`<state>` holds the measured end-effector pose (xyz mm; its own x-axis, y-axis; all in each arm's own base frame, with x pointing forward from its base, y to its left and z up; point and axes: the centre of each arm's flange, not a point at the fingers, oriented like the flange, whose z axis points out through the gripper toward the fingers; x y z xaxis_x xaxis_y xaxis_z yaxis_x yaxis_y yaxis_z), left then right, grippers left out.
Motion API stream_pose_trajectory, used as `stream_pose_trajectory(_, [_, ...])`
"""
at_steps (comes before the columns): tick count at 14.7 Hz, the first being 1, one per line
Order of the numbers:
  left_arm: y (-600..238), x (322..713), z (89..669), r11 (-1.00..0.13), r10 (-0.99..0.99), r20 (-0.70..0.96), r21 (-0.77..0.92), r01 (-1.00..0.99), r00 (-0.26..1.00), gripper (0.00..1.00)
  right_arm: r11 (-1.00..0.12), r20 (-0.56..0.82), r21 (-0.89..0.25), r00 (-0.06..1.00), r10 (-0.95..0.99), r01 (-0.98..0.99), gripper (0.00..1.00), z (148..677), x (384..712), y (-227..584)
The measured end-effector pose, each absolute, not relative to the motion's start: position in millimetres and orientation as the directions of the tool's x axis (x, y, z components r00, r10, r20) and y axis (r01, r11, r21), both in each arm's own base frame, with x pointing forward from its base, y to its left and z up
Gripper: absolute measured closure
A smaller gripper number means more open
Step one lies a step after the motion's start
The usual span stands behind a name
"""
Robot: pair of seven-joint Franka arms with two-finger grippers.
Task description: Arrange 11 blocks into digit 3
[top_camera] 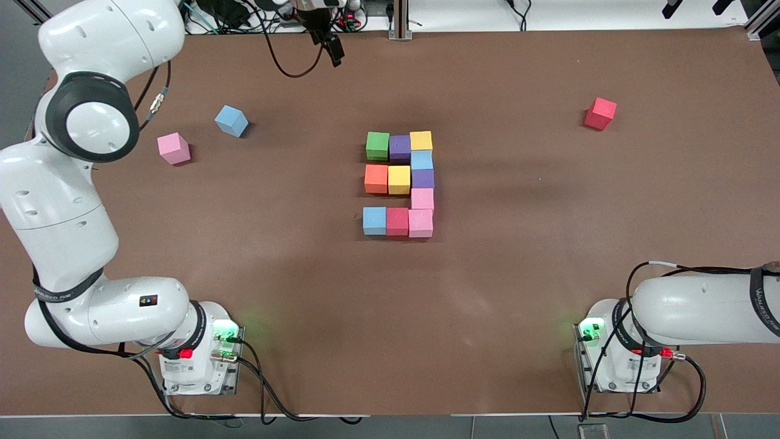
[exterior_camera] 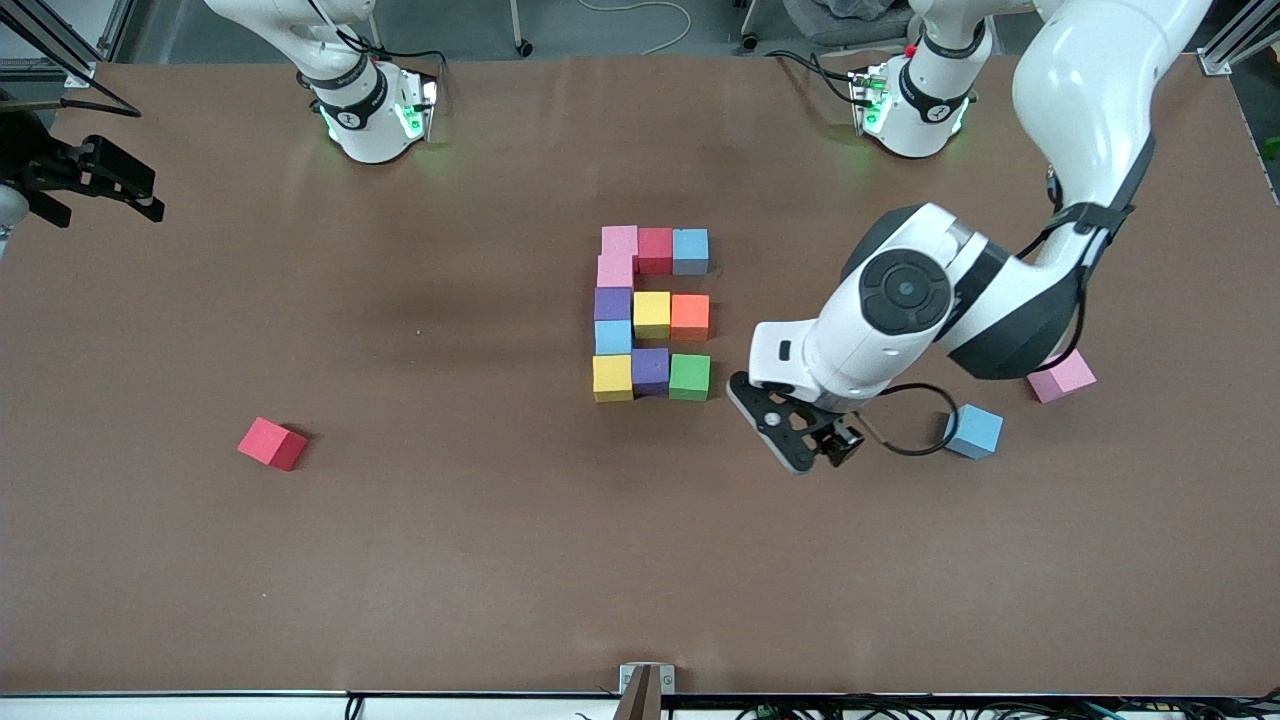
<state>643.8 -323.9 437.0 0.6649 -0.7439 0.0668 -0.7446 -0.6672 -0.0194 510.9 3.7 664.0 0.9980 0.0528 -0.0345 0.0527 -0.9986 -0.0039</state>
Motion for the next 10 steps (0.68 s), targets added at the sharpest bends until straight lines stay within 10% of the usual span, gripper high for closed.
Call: stream_pose_trajectory(10, [-262, 601, 564, -0.966, -0.166, 0.067, -0.210, -0.149, 0.984, 0.00, -0.998, -0.035, -0.004, 0.998, 0.057, 0.057, 0.00, 664, 511, 6])
